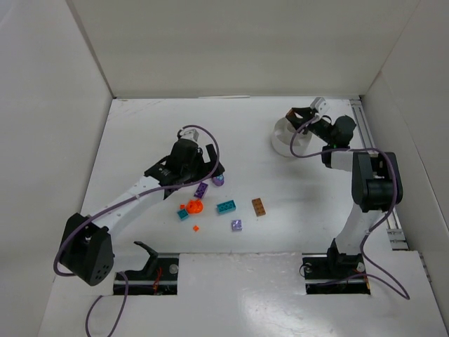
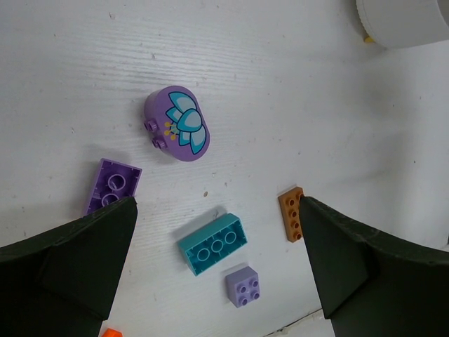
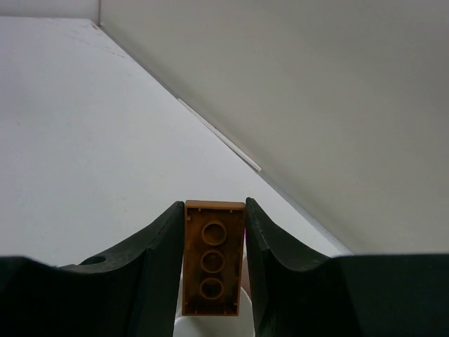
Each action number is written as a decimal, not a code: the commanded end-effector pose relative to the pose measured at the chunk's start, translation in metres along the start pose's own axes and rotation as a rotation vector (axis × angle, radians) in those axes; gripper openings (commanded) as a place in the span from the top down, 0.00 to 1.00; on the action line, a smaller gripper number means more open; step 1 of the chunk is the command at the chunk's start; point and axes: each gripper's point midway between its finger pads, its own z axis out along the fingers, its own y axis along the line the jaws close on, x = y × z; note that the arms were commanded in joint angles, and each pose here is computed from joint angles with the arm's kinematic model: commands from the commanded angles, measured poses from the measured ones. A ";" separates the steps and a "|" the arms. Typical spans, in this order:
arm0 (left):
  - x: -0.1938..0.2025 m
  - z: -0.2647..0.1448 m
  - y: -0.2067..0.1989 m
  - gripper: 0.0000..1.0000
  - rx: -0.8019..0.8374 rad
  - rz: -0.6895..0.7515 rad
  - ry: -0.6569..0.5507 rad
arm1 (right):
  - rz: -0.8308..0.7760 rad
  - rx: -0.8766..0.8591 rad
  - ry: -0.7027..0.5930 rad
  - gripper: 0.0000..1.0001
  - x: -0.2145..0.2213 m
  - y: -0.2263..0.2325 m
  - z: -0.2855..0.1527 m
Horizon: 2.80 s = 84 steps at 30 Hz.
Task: Sort the legos into containers by color
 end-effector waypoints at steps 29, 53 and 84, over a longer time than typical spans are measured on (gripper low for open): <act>-0.021 -0.023 -0.021 0.01 0.070 0.002 -0.073 | -0.072 0.057 0.173 0.27 -0.013 -0.002 -0.019; 0.042 -0.066 0.079 0.01 -0.269 -0.230 -0.064 | 0.224 -0.057 0.966 0.08 0.015 0.300 -0.105; 0.035 -0.055 0.060 0.01 -0.165 -0.155 -0.060 | 0.151 0.038 0.881 0.73 0.022 0.270 -0.051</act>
